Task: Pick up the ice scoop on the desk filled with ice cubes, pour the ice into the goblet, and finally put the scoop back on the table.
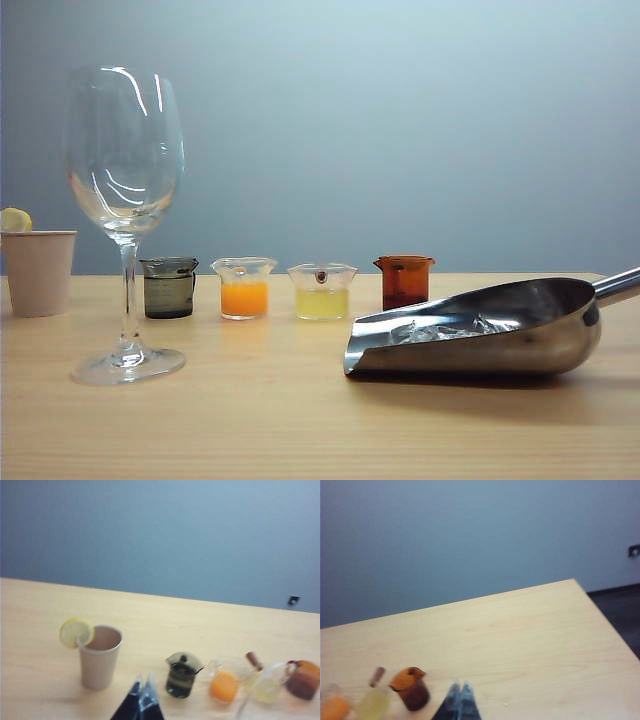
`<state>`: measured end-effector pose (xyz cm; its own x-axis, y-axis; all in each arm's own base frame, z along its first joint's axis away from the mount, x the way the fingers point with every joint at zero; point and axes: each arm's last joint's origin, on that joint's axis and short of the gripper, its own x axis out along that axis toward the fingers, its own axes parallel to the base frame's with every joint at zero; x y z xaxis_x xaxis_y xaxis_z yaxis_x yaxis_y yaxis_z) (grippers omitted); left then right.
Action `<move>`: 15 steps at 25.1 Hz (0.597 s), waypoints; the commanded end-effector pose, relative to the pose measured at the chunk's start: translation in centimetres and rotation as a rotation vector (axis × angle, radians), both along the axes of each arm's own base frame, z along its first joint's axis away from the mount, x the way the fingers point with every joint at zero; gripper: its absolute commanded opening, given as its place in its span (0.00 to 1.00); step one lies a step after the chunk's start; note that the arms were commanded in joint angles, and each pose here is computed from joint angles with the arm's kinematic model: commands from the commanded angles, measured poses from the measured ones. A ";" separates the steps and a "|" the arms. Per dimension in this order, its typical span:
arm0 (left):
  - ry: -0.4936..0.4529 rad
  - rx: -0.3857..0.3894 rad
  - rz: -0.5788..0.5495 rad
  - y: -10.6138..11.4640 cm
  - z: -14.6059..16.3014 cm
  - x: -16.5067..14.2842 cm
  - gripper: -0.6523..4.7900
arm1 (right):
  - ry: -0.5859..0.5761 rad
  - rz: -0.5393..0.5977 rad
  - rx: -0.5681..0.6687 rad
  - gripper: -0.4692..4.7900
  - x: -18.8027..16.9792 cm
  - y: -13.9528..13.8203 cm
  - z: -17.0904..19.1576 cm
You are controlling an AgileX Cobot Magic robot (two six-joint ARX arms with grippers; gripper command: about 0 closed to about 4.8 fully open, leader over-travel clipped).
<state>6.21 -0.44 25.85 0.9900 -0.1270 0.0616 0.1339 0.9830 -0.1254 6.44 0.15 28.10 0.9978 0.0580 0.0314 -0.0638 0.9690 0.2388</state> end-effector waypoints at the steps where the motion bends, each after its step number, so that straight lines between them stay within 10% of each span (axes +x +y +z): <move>1: 0.020 -0.002 -0.061 -0.2 2.5 -0.7 0.11 | 0.028 0.032 0.058 0.08 0.1 0.1 2.1; 7: 0.087 0.031 -0.220 -0.6 6.9 -0.6 0.11 | 0.191 0.189 0.432 0.08 1.8 0.6 2.4; 15: 0.070 0.036 -0.319 -0.9 8.8 -0.5 0.11 | 0.261 0.108 0.686 0.08 2.2 0.5 0.8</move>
<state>5.81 -1.27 34.39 0.9094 -0.4147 -0.0307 0.4086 0.9048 -0.1198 8.44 0.65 29.33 0.9690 0.2112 -0.1283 -0.0420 0.6524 0.7567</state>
